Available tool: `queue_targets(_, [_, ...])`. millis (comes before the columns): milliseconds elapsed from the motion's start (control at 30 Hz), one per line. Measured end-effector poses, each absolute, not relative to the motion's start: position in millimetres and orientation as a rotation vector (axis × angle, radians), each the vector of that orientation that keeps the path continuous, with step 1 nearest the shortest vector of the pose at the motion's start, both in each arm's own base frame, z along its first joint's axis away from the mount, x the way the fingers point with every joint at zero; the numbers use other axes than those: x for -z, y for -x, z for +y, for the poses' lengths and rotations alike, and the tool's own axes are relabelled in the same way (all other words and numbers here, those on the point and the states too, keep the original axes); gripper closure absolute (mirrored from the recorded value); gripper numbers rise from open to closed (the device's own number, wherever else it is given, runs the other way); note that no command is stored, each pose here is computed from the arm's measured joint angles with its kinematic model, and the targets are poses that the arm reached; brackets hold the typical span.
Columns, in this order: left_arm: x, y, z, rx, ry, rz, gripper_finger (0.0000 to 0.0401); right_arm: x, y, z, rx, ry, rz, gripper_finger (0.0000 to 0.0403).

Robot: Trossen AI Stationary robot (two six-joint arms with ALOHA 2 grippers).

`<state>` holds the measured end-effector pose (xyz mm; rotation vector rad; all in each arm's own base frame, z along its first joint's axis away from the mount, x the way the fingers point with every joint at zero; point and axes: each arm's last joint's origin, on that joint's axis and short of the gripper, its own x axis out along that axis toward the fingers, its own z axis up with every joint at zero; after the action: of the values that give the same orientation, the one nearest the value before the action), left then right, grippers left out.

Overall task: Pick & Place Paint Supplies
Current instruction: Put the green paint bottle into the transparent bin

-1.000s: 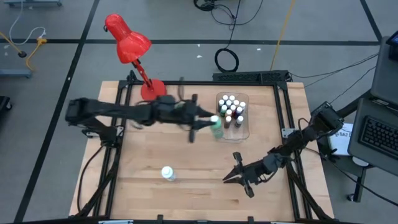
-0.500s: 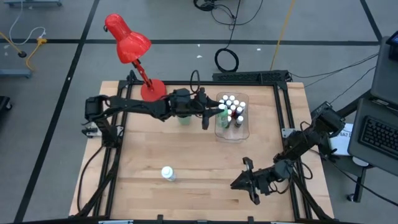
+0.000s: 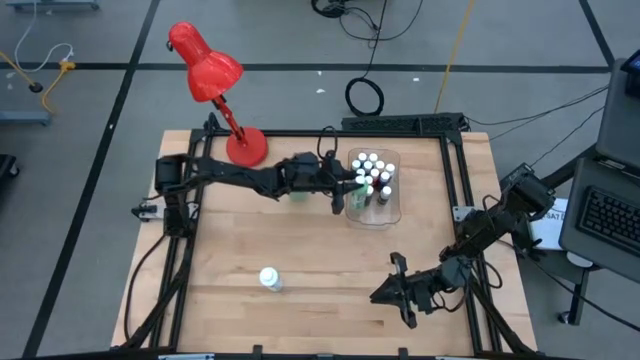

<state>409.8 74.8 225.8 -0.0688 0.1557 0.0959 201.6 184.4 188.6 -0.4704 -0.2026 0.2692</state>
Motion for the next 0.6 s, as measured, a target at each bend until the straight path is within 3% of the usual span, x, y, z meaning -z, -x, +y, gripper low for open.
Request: queue_targets(600, [-191, -425, 53, -0.103, 0.033, 0.218, 0.0309, -187, -203, 183, -0.270, 0.486, -0.186, 0.0369])
